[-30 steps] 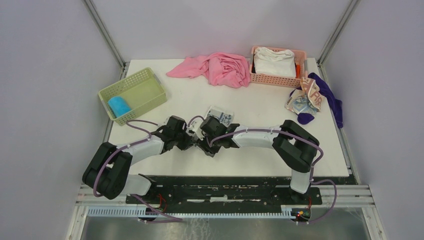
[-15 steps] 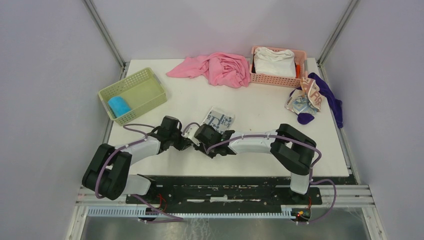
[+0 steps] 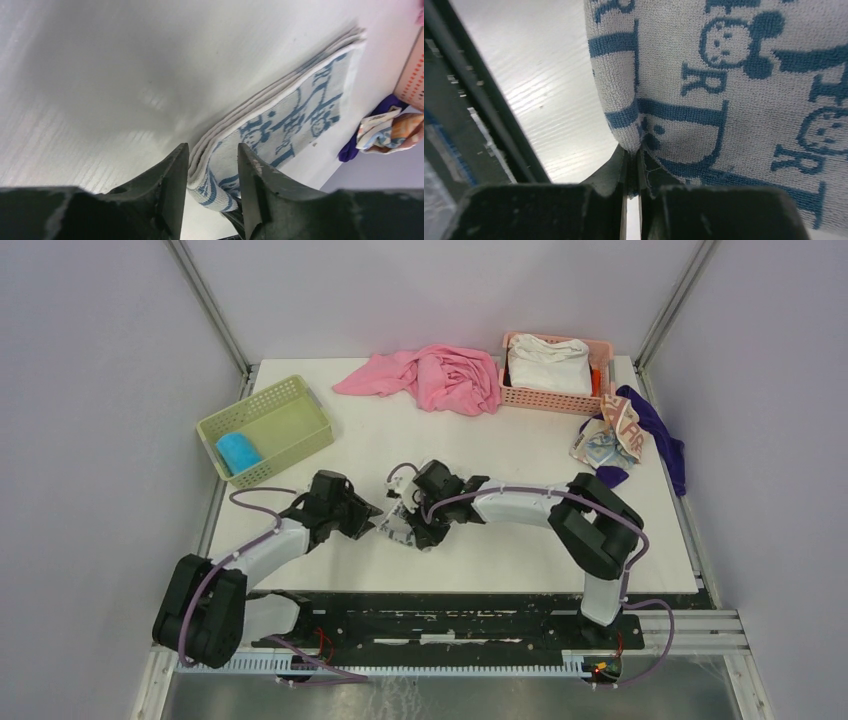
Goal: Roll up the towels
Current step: Roll the towel at the center of the board.
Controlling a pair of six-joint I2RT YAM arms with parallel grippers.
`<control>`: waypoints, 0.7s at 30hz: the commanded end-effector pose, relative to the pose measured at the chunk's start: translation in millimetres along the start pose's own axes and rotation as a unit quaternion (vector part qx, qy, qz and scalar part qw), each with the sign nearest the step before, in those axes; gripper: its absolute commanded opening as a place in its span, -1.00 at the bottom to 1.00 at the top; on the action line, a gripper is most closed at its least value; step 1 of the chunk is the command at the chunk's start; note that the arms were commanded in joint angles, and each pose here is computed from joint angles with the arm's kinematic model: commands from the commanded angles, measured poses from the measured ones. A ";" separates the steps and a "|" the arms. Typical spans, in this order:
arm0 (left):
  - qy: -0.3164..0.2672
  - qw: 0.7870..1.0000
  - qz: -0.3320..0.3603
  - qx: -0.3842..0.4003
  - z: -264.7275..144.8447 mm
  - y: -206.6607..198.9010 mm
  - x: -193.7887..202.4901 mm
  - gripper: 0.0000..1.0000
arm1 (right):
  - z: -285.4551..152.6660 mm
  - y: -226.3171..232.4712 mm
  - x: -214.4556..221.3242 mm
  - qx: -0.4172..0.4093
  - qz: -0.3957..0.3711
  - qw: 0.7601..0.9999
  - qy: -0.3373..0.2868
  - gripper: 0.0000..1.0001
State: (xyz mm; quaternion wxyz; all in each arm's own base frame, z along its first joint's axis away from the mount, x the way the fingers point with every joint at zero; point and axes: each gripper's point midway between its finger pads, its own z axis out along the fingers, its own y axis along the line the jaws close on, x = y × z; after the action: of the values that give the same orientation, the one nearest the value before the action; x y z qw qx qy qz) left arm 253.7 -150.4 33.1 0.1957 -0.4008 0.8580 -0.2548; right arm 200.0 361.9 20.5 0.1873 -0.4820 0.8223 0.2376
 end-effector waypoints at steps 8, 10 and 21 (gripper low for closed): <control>-0.048 0.992 0.078 0.082 -29.6 -15.6 -17.7 0.47 | -21.5 10.6 -20.8 -0.279 0.211 0.935 -0.050 -0.91; -0.039 0.991 0.084 0.098 -31.5 -13.8 -11.6 0.48 | -19.7 2.9 -19.9 -0.295 0.245 0.922 -0.051 -0.90; 0.027 0.987 0.068 0.144 -22.2 3.3 21.6 0.44 | 2.8 -28.7 5.2 -0.321 0.378 0.868 -0.012 -0.86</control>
State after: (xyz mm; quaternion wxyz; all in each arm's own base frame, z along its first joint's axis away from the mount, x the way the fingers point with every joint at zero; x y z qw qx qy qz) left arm 219.5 -147.1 34.4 0.2339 -0.3287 0.8542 -0.3280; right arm 217.0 347.5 15.3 -0.0599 -0.1856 0.8184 0.5405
